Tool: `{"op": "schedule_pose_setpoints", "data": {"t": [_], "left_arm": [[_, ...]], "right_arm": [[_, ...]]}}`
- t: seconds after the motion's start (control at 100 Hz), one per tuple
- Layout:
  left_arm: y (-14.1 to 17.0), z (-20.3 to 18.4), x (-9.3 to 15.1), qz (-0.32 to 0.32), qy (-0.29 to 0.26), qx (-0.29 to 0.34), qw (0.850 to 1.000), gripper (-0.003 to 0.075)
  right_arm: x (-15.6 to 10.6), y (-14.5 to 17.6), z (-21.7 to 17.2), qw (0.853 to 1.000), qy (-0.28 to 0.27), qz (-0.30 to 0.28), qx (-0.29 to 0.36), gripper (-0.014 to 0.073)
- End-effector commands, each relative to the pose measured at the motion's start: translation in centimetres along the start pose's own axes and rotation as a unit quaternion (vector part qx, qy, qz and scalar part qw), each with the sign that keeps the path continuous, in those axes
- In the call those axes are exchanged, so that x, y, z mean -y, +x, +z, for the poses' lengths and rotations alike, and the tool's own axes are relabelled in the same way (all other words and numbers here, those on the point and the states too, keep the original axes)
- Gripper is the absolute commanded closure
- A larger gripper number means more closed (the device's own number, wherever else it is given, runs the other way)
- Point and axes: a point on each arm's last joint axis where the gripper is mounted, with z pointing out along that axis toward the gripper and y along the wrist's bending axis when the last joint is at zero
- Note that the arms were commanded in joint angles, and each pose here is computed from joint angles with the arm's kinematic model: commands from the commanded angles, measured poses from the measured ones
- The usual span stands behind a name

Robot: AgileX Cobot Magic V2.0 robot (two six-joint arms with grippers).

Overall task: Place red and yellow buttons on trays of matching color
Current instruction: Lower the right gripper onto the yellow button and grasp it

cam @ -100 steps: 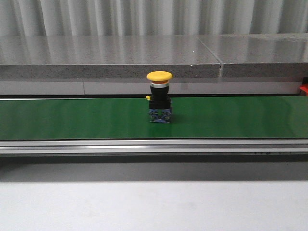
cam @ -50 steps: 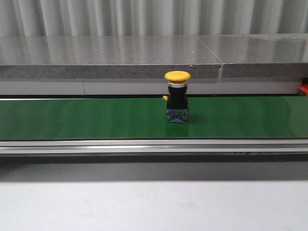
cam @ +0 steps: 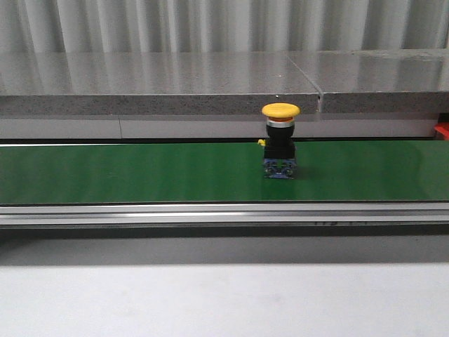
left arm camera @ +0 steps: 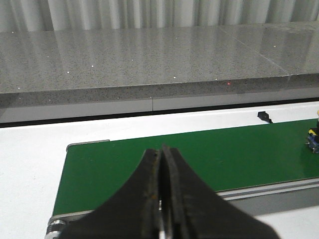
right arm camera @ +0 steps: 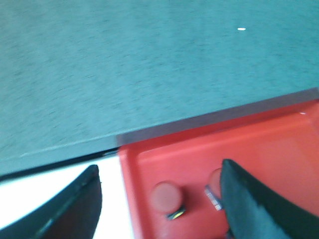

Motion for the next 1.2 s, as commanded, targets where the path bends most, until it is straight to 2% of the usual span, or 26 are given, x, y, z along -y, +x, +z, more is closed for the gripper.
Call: {"op": "schedule_pose_setpoints", "data": {"t": [0.0,0.17,0.33,0.5,0.67,0.8,1.0,1.19], "left_arm": [[-1.3,-0.2,0.0,-0.004,0.002,0.041,0.999,0.0741],[-1.3,-0.2,0.0,-0.004,0.002,0.041,0.999,0.0741],[-1.3,-0.2,0.0,-0.004,0.002,0.041,0.999,0.0741],[-1.3,-0.2,0.0,-0.004,0.002,0.041,0.999,0.0741],[-1.3,-0.2,0.0,-0.004,0.002,0.041,0.999,0.0741],[-1.3,-0.2,0.0,-0.004,0.002,0.041,0.999,0.0741],[-1.3,-0.2,0.0,-0.004,0.002,0.041,0.999,0.0741],[-1.3,-0.2,0.0,-0.004,0.002,0.041,0.999,0.0741]], "right_arm": [[-2.6,-0.8,-4.2,0.998,-0.018,-0.029,0.054,0.0085],[-5.4,2.7,-7.0,0.997,-0.044,-0.046,0.052,0.0085],[-6.9,7.0,-8.9,0.996,-0.065,-0.057,0.019,0.0085],[-8.2,11.1,-9.1,0.992,-0.09,-0.084,-0.026,0.0085],[-10.1,14.0,-8.6,0.981,-0.128,-0.118,-0.088,0.0085],[-11.8,15.6,-8.8,0.967,-0.161,-0.157,-0.12,0.0085],[-14.3,16.3,-9.2,0.947,-0.202,-0.22,-0.117,0.0085],[-15.9,17.3,-8.3,0.936,-0.221,-0.241,-0.133,0.0085]]}}
